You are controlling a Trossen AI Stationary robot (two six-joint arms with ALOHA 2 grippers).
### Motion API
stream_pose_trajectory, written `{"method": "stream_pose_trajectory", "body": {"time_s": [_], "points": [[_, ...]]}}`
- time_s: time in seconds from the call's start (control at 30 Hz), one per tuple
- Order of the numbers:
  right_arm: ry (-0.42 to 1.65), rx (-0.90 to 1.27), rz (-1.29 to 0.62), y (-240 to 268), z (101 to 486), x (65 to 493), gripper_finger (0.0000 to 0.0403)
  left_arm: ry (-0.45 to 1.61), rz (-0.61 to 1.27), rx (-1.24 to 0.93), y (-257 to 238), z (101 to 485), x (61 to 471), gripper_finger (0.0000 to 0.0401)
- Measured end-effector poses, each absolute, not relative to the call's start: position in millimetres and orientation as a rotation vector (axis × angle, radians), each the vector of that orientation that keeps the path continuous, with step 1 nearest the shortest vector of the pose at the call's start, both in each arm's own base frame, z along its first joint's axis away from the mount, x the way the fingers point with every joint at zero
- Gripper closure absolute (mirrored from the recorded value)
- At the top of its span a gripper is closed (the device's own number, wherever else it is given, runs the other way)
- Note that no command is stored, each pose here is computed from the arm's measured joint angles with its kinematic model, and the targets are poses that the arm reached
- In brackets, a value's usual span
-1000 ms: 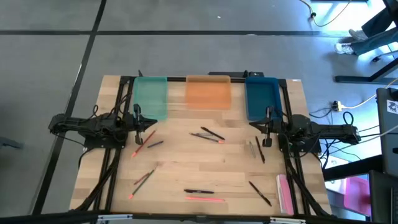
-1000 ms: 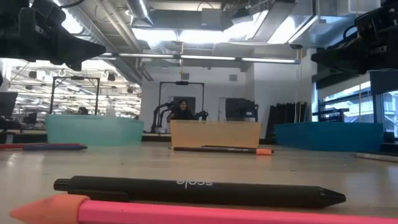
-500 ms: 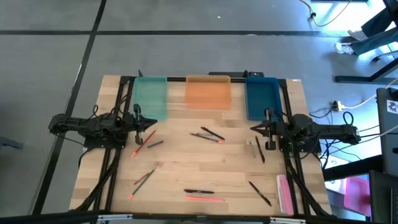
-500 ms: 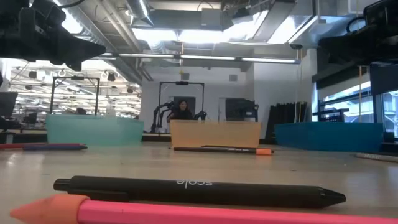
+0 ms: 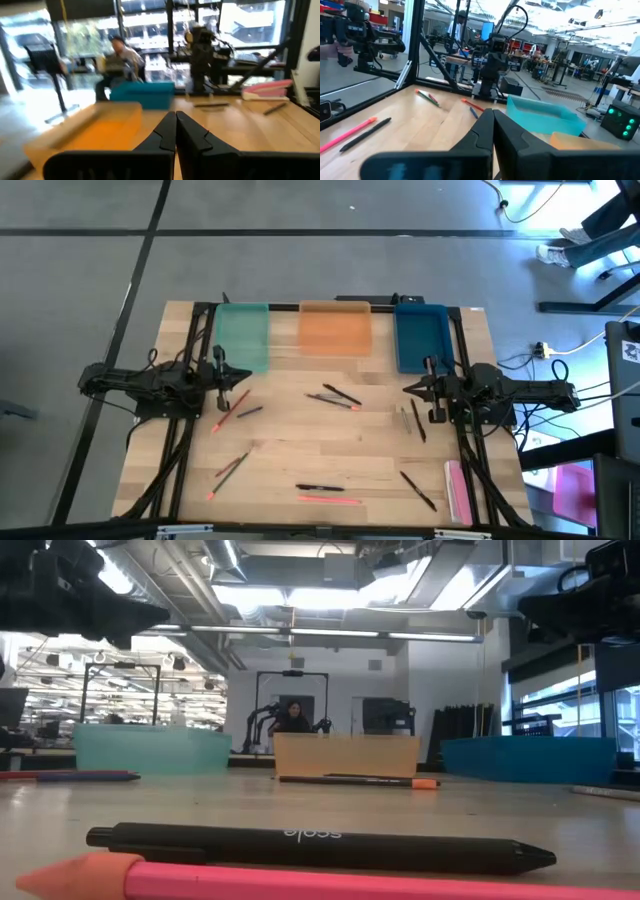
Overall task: Sort crayons/erasers/pens/pencils in bins
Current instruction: Put the red pencil into the light blue bin
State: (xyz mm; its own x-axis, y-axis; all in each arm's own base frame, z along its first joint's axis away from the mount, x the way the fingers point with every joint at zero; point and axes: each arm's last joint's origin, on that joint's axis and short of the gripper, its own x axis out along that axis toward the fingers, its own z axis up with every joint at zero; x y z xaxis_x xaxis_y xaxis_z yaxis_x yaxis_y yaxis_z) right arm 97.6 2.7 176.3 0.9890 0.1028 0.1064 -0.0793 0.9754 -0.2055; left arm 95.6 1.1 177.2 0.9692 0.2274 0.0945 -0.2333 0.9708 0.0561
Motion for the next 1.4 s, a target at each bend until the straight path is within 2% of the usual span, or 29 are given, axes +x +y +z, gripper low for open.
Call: {"method": "stream_pose_trajectory", "body": {"time_s": [0.3, 0.6, 1.0, 1.4], "points": [[-0.248, -0.229, 0.071, 2.5, 193.7, 94.3, 0.0393, -0.133, 0.258, 0.255, 2.3, 233.5, 82.8, 0.0401], [-0.111, -0.174, -0.043, -1.2, 246.2, 88.2, 0.0393, 0.112, 0.322, 0.209, 4.2, 281.2, 91.7, 0.0401], [0.302, 0.038, -0.116, -3.6, 323.2, 131.8, 0.0393, 0.556, 0.422, -0.071, 2.2, 322.1, 125.1, 0.0401], [0.567, 0.1, -0.01, 0.2, 344.6, 177.9, 0.0393, 1.047, 0.483, -0.421, -19.8, 305.6, 147.3, 0.0401]]}}
